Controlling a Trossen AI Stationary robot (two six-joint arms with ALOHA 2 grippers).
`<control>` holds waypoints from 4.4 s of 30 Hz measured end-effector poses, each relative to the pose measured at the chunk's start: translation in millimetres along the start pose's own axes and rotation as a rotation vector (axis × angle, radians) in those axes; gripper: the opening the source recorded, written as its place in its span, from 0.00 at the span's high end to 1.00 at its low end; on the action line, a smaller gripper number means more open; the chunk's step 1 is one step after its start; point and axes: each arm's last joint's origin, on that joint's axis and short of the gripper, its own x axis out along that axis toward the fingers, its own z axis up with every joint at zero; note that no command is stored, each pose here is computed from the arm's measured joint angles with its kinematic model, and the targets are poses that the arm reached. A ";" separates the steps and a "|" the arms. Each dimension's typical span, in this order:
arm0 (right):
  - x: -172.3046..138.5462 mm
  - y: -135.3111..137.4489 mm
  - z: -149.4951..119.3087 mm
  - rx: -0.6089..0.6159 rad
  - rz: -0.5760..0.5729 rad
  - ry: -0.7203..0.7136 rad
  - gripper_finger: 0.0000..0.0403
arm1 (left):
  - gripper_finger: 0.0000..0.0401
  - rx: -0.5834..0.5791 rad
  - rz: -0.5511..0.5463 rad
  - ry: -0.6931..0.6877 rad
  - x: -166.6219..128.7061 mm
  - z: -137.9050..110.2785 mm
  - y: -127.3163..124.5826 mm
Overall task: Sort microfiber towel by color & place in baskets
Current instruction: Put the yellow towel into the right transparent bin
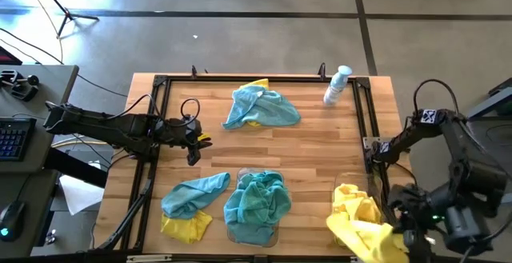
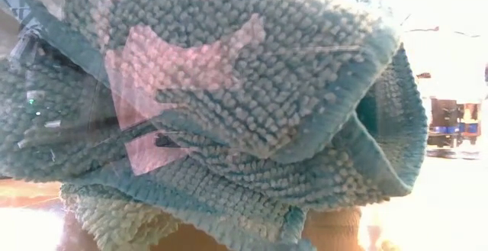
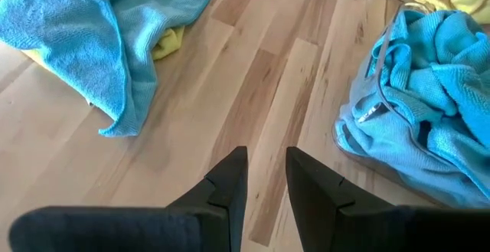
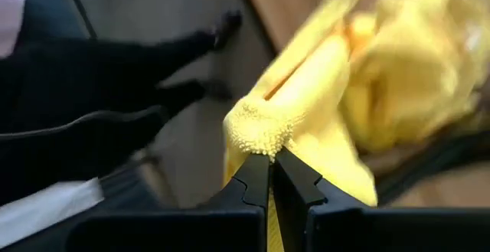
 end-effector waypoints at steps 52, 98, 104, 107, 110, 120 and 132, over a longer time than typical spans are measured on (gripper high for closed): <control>198.5 -101.5 26.6 -0.279 -0.585 0.038 0.71 | 0.81 -0.025 -0.007 0.004 0.0 -0.1 -0.2; 214.8 -30.0 26.5 -0.482 -0.527 -0.035 0.97 | 0.81 -0.050 0.000 0.001 0.0 0.0 0.0; 169.7 -35.9 18.3 -0.368 -0.582 -0.238 0.99 | 0.81 -0.050 0.000 0.001 0.0 0.0 0.0; 150.1 -42.5 14.9 -0.294 -0.617 -0.263 1.00 | 0.81 -0.050 0.000 0.002 0.0 0.0 0.0; 143.4 -46.9 11.4 -0.222 -0.597 -0.193 1.00 | 0.81 -0.050 0.000 0.002 0.0 -0.1 0.0; 144.1 -59.4 -9.9 -0.055 -0.660 0.068 1.00 | 0.81 -0.049 0.001 0.001 -0.1 -0.1 0.0; 139.9 -66.9 -27.4 0.100 -0.717 0.198 1.00 | 0.81 -0.049 0.001 0.001 -0.1 -0.1 0.0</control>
